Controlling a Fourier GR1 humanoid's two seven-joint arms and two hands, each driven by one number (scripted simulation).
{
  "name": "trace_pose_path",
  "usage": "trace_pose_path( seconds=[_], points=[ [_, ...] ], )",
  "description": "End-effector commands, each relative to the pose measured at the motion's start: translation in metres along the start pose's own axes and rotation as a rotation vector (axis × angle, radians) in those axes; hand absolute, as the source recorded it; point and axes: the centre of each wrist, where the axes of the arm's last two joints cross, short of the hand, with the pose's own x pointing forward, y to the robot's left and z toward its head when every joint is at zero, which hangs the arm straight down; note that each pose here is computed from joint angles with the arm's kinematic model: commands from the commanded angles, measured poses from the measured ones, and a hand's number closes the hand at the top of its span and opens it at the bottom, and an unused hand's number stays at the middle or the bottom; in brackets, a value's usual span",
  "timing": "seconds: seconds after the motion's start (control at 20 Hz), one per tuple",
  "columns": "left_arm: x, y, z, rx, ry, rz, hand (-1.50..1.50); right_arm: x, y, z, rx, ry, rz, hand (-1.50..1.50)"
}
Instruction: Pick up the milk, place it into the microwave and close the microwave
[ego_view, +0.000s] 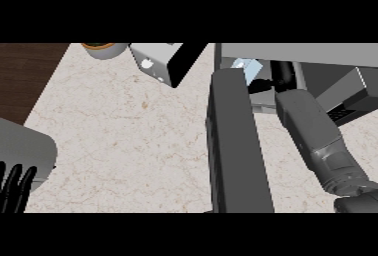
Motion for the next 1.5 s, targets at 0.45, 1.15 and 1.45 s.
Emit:
trace_pose_path(
  seconds=[0.45, 1.15, 1.45],
  points=[
    [-0.002, -0.001, -0.016, -0.058, -0.002, -0.025, -1.5, 0.011, -0.007, -0.018, -0.283, 0.108, 0.15, 1.5],
    [-0.004, -0.009, -0.034, -0.097, -0.023, -0.077, -1.5, 0.023, -0.02, -0.032, -0.348, 0.027, 0.495, -1.5],
    [-0.005, -0.016, -0.035, -0.123, -0.026, -0.078, -1.5, 0.017, 0.001, -0.025, -0.245, 0.153, 0.292, -1.5]
  ],
)
